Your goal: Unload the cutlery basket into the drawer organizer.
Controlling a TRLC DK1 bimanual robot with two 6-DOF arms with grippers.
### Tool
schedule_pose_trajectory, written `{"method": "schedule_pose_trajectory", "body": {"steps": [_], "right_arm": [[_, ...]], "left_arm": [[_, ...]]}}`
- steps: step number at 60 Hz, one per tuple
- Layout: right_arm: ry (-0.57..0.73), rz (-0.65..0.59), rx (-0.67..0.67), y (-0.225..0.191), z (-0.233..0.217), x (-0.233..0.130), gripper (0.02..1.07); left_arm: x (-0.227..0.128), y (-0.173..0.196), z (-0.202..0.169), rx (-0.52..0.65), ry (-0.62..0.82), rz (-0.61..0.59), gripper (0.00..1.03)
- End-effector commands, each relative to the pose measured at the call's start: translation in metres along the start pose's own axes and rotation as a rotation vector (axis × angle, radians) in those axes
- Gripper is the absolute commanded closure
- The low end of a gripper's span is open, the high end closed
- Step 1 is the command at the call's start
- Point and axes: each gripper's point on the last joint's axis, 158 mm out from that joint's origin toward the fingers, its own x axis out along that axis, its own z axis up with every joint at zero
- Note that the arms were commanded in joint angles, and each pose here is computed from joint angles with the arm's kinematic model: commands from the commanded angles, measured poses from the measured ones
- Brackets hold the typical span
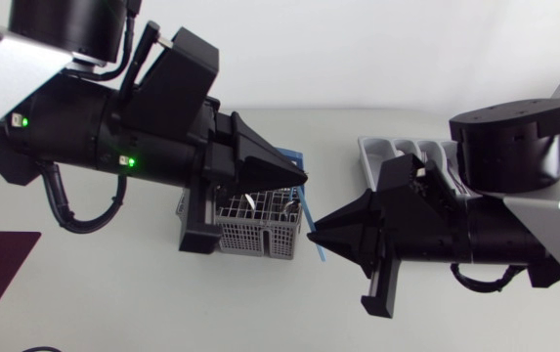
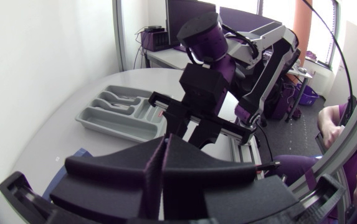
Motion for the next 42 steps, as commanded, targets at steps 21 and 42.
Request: {"method": "schedule_pose_trajectory", "body": {"steps": [21,42], "right_arm": [[0.02,0.017,-0.006,0.005,-0.005,-0.004,1.01],[0.054,-0.049,0.024,-0.004,-0.025,-0.028,1.01]], "left_arm": [[-0.013,0.035,0.022,-0.048,-0.065,0.081,0.37],[-0.048,0.067,0.029,-0.028,-0.107,0.203,0.09]]}}
